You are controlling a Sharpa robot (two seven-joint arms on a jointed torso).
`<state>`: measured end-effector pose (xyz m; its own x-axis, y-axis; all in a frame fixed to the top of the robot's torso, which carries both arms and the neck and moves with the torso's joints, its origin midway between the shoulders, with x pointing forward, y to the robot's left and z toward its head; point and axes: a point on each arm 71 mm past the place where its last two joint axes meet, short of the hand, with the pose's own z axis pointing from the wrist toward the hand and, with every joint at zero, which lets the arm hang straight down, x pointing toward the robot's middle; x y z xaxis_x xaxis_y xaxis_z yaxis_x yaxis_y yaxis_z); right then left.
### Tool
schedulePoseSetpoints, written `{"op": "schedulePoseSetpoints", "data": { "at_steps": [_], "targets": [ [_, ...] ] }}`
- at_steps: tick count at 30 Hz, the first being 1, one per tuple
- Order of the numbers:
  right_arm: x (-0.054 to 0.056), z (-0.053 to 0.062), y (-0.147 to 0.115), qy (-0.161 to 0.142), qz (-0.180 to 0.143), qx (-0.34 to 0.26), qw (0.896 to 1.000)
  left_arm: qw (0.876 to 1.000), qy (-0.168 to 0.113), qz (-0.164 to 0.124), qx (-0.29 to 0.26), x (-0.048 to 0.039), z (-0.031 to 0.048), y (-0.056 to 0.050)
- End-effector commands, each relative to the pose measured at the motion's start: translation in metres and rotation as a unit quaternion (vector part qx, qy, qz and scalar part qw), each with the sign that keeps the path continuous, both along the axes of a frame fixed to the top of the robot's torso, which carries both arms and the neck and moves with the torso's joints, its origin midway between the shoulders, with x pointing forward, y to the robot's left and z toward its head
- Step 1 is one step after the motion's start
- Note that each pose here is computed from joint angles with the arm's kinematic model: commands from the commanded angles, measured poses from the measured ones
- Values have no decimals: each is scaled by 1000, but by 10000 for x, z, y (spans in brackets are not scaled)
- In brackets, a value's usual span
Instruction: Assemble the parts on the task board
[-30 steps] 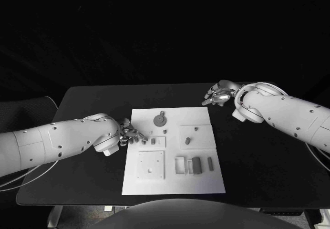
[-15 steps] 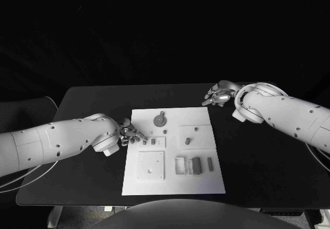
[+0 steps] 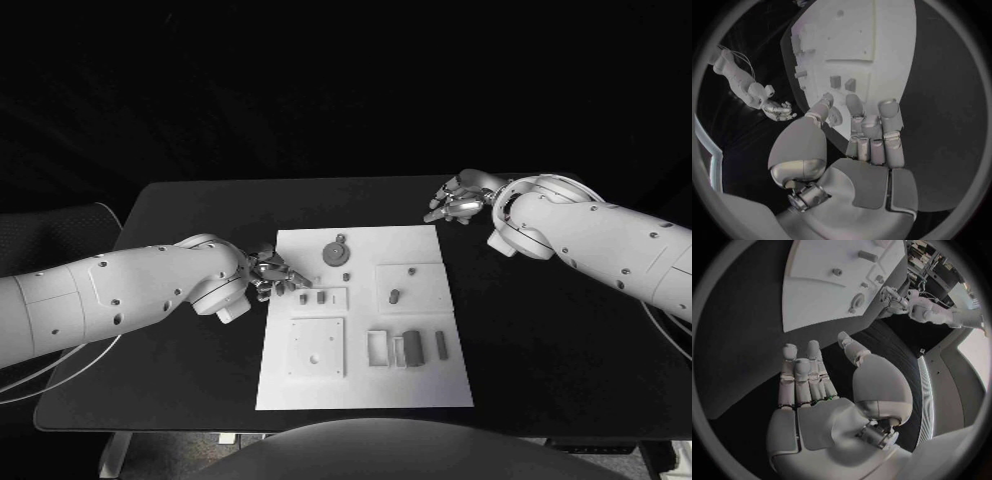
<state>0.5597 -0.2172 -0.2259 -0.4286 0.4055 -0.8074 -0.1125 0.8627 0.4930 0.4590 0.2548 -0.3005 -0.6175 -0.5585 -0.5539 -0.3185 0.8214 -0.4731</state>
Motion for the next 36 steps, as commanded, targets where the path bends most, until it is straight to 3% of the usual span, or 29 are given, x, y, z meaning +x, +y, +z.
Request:
{"op": "schedulePoseSetpoints", "data": {
  "at_steps": [1, 12, 19, 24, 25, 26, 27, 36],
  "targets": [
    [-6, -4, 9, 2, 6, 0, 1000, 1000, -16, -3, -23, 19, 39, -12],
    [-39, 73, 112, -33, 20, 31, 999, 990, -122, -10, -68, 203, 243, 95],
    [-72, 90, 178, -41, 29, 42, 998, 977, -189, -27, -94, 286, 356, 60],
    [-66, 80, 151, -41, 26, 41, 998, 963, -240, -105, -55, 317, 444, -75],
    [-63, 78, 143, -41, 25, 41, 998, 956, -259, -137, -34, 315, 464, -121],
    [-59, 77, 133, -41, 24, 41, 998, 940, -285, -188, -2, 304, 487, -203],
    [-56, 76, 128, -41, 24, 41, 998, 933, -294, -209, 10, 301, 498, -253],
    [-46, 68, 109, -40, 22, 40, 998, 887, -336, -312, 61, 285, 554, -628]
  ]
}}
